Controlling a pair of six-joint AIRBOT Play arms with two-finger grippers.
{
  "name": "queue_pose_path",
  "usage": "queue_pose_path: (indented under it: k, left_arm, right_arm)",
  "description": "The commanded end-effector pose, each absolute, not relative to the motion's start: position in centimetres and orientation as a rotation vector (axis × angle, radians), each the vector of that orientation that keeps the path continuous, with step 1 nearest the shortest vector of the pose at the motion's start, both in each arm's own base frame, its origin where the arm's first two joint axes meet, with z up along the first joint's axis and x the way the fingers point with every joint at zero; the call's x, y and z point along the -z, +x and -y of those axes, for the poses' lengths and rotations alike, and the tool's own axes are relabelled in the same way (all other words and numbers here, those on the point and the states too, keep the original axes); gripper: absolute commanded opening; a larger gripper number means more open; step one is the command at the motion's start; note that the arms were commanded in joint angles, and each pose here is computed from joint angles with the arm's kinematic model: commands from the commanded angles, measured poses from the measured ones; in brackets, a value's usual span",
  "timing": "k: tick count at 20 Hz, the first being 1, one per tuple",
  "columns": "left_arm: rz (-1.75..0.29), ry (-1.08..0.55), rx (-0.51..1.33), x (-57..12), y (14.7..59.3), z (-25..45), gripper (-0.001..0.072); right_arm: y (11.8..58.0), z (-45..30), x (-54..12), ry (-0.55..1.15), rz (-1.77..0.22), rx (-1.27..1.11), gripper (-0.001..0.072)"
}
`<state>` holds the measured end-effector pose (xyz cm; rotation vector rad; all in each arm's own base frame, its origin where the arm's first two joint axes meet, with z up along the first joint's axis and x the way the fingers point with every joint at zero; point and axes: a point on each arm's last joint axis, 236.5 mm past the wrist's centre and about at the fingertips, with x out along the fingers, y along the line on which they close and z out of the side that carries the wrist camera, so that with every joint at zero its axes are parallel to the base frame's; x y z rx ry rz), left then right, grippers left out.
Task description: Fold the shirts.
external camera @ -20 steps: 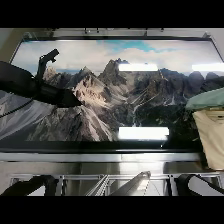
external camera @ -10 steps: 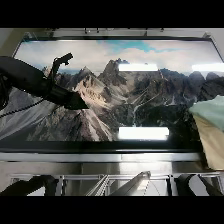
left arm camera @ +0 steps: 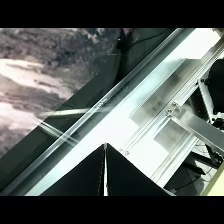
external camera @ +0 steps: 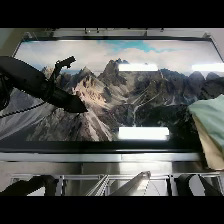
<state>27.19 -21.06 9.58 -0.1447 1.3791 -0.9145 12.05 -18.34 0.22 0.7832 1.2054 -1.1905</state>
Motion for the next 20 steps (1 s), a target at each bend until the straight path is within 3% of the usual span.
queue_pose_path:
  k: [1,4,7,8,9,10,12,14,17,20]
  left_arm:
    - [-1.377,-0.136,0.923,-9.6,27.1,21.1,0.0022]
    - [-1.350,-0.118,0.937,-10.0,27.2,21.0,0.0022]
    - [-1.216,-0.116,0.890,-13.6,29.6,19.2,0.0021]
    - [-1.136,-0.119,0.853,-15.9,30.9,18.1,0.0021]
    - [-1.042,-0.130,0.798,-18.7,32.4,16.6,0.0021]
    - [-0.962,-0.136,0.748,-21.2,33.3,15.1,0.0021]
    - [-0.831,-0.133,0.651,-25.2,33.5,11.8,0.0021]
    - [-0.729,-0.104,0.584,-26.6,32.7,9.7,0.0022]
    - [-0.625,-0.098,0.557,-24.0,30.7,9.7,0.0023]
    - [-0.601,-0.217,0.547,-15.6,28.2,11.0,0.0023]
  right_arm:
    - [11.0,16.6,-0.9,0.809,-1.295,1.169,0.0713]
    - [13.2,15.4,-5.3,0.786,-1.299,0.990,0.0713]
    - [18.2,15.3,-11.2,0.802,-1.112,0.837,0.0707]
    - [21.0,14.5,-13.3,0.790,-1.033,0.729,0.0571]
    - [24.3,13.0,-15.8,0.768,-0.937,0.580,0.0130]
    - [27.6,11.0,-18.5,0.755,-0.826,0.425,0.0020]
    - [32.4,5.3,-24.1,0.705,-0.625,0.092,0.0021]
    - [33.4,0.3,-27.6,0.595,-0.513,-0.124,0.0019]
    - [30.8,-5.3,-27.8,0.372,-0.409,-0.279,0.0019]
    - [27.0,-8.9,-20.9,0.317,-0.362,-0.367,0.0019]
